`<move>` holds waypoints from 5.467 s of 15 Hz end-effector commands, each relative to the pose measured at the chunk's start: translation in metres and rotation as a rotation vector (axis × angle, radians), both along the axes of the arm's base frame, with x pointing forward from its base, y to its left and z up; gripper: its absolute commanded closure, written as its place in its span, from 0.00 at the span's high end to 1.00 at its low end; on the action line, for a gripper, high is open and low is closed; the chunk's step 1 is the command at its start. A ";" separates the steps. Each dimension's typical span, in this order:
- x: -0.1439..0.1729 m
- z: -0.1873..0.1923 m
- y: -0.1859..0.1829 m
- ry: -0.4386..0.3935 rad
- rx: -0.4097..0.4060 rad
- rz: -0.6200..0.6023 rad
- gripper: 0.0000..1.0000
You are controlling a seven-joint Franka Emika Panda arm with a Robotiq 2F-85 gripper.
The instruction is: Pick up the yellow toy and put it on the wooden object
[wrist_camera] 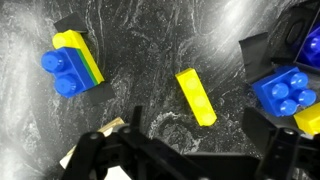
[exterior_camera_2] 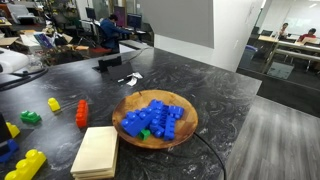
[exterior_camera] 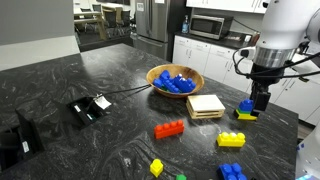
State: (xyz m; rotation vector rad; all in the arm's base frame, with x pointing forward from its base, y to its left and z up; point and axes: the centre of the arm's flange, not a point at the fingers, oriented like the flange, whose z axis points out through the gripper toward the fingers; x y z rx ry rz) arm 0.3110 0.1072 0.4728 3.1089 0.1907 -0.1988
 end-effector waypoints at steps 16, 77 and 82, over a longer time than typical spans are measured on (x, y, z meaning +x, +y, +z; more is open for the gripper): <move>-0.004 -0.066 0.057 -0.032 0.150 0.252 1.00; 0.089 -0.050 -0.097 -0.163 -0.082 -0.447 0.11; 0.095 -0.069 -0.077 -0.119 -0.067 -0.274 0.11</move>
